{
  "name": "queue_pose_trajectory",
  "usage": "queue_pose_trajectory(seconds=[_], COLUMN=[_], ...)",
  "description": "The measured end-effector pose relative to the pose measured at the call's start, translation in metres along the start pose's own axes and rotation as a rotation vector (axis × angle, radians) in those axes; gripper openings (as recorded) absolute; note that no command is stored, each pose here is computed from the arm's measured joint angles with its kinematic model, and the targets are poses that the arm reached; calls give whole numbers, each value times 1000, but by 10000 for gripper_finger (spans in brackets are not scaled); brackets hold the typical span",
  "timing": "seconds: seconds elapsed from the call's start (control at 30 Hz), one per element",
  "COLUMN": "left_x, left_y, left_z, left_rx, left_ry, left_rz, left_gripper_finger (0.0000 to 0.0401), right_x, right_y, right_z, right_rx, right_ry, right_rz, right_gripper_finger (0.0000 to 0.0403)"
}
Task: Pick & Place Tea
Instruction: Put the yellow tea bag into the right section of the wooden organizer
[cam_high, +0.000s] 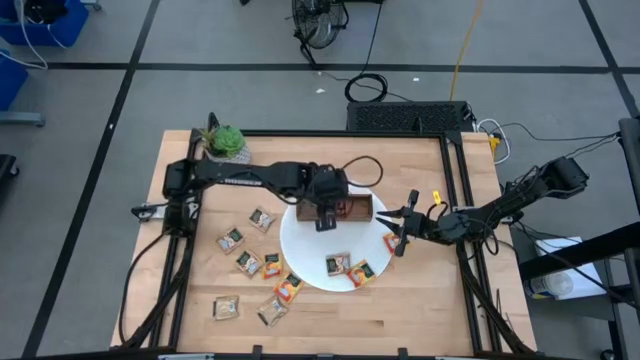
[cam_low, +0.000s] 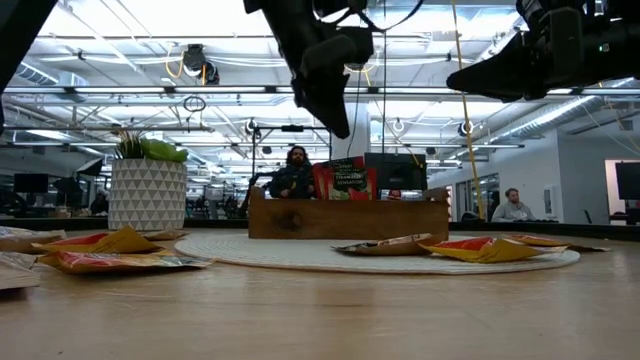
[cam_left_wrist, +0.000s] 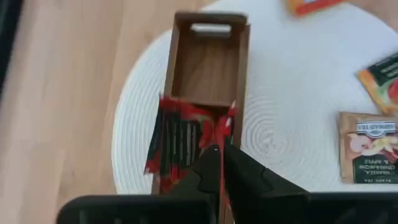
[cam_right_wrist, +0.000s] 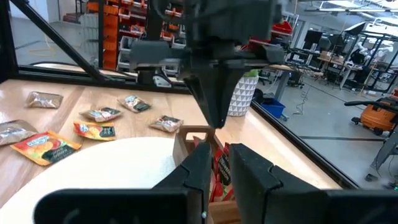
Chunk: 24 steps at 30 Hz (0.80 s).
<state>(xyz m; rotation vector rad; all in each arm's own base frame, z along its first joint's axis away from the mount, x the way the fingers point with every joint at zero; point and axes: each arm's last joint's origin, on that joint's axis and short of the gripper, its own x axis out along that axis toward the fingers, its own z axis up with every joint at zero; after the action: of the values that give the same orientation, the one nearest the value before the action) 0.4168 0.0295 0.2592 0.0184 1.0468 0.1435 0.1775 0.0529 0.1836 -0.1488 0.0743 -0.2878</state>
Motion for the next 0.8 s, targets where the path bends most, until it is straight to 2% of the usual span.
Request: queue_pose_trajectory(seconds=[0.23,0.37,0.5,0.57,0.8], left_x=[3,-7,-48,-68,-102], left_y=[-4,-12,-18,-20,-18], left_z=[-2,0,9,5,-48], left_rx=[16,66,99,111,89], left_ry=[17,-9,-185,-282,-562], left_rz=[-23,-20,-38,-40,-4], left_gripper_finger=[4,3,3,7,5], right_x=[0,0,0,0,-1], right_y=[0,0,1,1,2], right_z=[-1,-2,-5,-7,-14], right_rx=[7,12,13,19,82], right_ry=[5,13,44,65,120], right_rz=[1,2,5,6,18], right_gripper_finger=[45,45,45,45,45])
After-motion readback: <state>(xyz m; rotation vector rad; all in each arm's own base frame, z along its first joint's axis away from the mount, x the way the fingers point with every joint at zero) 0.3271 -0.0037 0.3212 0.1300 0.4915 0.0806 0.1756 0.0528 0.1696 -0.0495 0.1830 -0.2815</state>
